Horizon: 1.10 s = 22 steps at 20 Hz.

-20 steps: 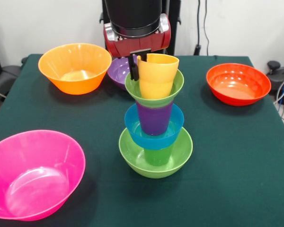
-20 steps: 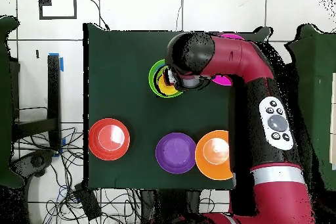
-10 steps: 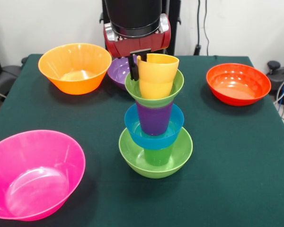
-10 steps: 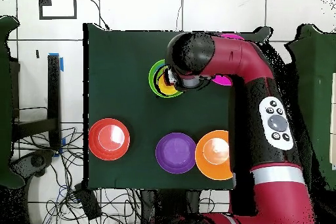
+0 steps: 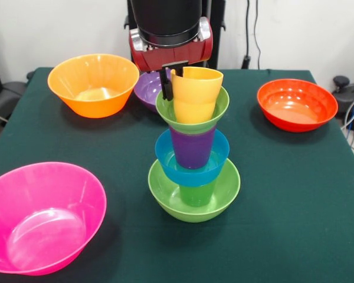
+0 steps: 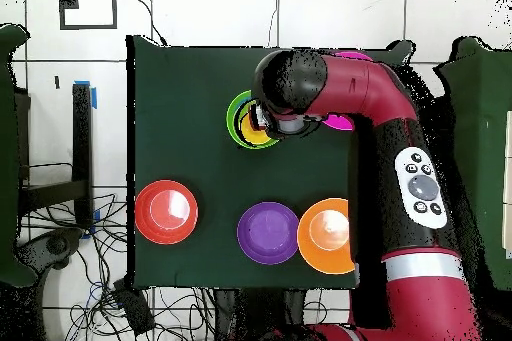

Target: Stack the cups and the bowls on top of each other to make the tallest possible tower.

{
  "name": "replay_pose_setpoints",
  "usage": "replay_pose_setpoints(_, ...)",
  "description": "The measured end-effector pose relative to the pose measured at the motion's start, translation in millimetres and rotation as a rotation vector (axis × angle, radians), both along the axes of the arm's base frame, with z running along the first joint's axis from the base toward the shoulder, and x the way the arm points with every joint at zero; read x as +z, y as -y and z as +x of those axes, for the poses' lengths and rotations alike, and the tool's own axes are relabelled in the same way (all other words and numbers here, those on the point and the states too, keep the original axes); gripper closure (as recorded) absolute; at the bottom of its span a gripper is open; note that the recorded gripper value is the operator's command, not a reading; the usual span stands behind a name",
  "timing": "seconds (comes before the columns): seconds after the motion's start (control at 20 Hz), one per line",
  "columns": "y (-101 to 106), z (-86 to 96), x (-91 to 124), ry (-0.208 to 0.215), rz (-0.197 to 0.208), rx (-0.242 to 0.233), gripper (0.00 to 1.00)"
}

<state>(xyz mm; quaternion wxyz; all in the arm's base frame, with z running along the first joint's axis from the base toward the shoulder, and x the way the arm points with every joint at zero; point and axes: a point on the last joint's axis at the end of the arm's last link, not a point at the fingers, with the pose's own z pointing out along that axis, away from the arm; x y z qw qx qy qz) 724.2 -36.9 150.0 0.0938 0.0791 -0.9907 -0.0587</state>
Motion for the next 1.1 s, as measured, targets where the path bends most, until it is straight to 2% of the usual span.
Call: replay_pose_setpoints(1.1,2.8,-6.4,-2.9,-0.014,0.001,-0.003,1.0)
